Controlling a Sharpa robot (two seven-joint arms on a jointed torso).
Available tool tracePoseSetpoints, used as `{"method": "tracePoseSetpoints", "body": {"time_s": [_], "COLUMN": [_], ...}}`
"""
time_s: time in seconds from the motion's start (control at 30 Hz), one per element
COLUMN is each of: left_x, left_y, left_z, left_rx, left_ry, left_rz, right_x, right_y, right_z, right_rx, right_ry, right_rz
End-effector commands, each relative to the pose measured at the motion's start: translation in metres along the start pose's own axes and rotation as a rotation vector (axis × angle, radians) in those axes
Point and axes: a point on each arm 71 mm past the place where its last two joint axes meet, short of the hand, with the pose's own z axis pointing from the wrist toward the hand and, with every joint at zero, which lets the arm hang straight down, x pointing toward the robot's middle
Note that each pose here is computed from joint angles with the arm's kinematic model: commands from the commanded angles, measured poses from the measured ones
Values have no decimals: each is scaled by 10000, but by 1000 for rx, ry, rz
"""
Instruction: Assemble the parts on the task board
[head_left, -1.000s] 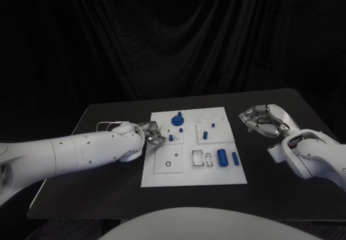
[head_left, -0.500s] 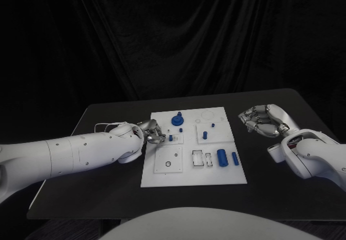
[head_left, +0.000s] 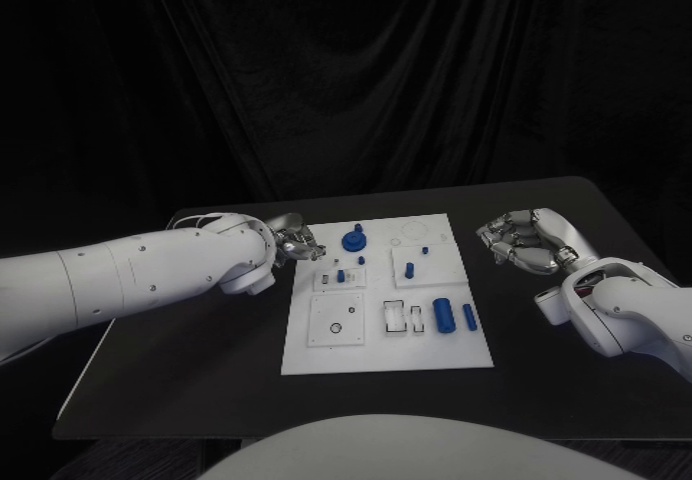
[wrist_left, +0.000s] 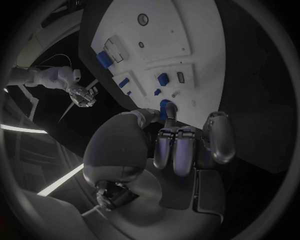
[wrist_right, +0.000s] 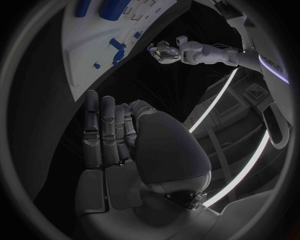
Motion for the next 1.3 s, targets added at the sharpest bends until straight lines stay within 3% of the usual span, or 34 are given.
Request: {"method": "tracePoseSetpoints", "body": {"time_s": [0.03, 0.2, 0.5, 0.87, 1.3], "left_x": [-16, -135, -173, -137, 65], "left_y": [-24, -71, -181, -244, -148], "left_z": [15, 85, 284, 423, 505], "left_rx": [-69, -126, -165, -179, -240], "left_ry": [202, 280, 350, 362, 406], "left_rz": [-14, 37, 88, 126, 145], "right_x": [12, 18, 23, 38, 52], "right_y": [-12, -8, 6, 20, 27], "right_z": [-1, 4, 0, 6, 15], "right_rx": [13, 12, 5, -1, -3], "right_ry": [6, 6, 4, 6, 9], "right_rz": [-2, -2, -1, 1, 3]}}
